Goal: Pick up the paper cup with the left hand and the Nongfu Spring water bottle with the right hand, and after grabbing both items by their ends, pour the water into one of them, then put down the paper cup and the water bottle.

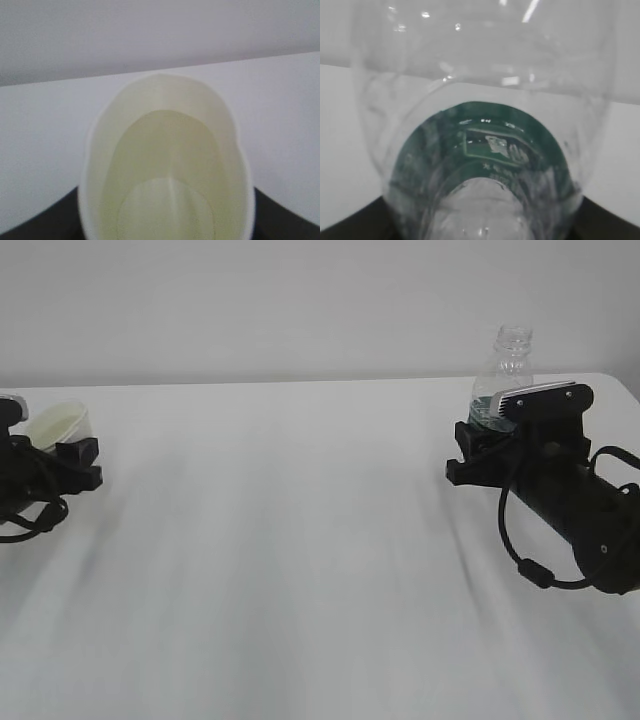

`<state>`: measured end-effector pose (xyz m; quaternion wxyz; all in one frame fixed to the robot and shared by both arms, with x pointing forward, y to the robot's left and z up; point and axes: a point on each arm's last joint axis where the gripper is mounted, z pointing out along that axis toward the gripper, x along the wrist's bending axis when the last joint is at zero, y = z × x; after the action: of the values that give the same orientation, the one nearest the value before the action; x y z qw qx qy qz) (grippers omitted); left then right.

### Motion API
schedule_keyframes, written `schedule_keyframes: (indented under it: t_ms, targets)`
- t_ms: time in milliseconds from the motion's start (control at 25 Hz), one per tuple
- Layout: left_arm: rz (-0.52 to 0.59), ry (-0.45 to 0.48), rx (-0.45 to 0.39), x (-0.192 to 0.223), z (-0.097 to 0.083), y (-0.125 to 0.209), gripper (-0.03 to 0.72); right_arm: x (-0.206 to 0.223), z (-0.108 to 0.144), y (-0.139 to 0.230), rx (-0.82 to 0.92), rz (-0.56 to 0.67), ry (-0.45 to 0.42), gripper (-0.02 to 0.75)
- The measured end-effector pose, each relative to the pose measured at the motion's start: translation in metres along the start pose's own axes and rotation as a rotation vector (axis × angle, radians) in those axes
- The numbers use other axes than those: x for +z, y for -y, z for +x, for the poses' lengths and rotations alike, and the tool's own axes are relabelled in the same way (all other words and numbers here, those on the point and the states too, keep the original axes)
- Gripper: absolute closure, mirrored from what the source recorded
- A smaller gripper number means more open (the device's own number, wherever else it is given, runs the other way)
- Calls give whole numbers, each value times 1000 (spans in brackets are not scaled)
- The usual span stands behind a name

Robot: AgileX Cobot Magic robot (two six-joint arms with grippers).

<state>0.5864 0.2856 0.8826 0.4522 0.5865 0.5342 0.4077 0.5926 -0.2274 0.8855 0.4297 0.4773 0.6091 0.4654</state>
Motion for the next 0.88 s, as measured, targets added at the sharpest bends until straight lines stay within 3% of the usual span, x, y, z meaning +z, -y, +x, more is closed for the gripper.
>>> schedule_keyframes:
  t_ms: [880]
  targets:
    - [-13,4,-16,7,0,31,282,0,0,0,-1,3,-2,334]
